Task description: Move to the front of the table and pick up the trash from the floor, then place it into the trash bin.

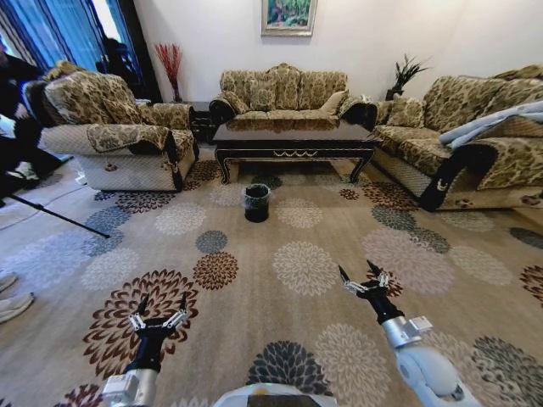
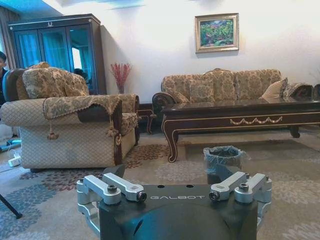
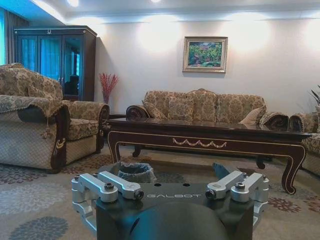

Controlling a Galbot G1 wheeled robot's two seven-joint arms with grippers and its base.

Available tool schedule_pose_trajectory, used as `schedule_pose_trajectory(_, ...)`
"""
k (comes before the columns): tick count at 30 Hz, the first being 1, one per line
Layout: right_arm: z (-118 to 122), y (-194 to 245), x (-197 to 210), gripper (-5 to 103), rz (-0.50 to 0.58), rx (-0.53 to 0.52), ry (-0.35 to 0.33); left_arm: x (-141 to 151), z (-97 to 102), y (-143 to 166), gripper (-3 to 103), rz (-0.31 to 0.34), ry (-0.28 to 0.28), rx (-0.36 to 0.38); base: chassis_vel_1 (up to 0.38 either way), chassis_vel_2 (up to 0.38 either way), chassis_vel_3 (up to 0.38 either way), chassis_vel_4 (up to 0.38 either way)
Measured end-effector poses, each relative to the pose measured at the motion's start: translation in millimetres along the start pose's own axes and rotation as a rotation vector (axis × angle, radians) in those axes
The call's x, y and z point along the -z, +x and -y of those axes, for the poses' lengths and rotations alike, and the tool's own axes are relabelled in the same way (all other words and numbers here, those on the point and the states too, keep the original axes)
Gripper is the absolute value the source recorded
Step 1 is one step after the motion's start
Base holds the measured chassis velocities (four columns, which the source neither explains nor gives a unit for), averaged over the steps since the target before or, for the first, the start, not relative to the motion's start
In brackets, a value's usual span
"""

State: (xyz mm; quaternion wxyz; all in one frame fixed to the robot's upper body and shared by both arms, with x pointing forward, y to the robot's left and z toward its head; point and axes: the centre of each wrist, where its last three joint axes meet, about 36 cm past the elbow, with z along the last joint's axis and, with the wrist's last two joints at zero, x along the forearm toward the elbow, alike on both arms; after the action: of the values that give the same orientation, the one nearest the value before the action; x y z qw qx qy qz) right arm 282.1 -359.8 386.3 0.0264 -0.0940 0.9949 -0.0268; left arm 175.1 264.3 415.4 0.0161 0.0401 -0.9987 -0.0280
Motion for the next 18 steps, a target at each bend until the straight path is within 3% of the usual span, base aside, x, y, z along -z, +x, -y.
schedule_pose_trajectory(18,0.0,0.0,0.0,100,0.000,0.000,0.000,0.0,0.0,0.0,100,0.000,0.000,0.000,0.000,0.000,0.000,0.000)
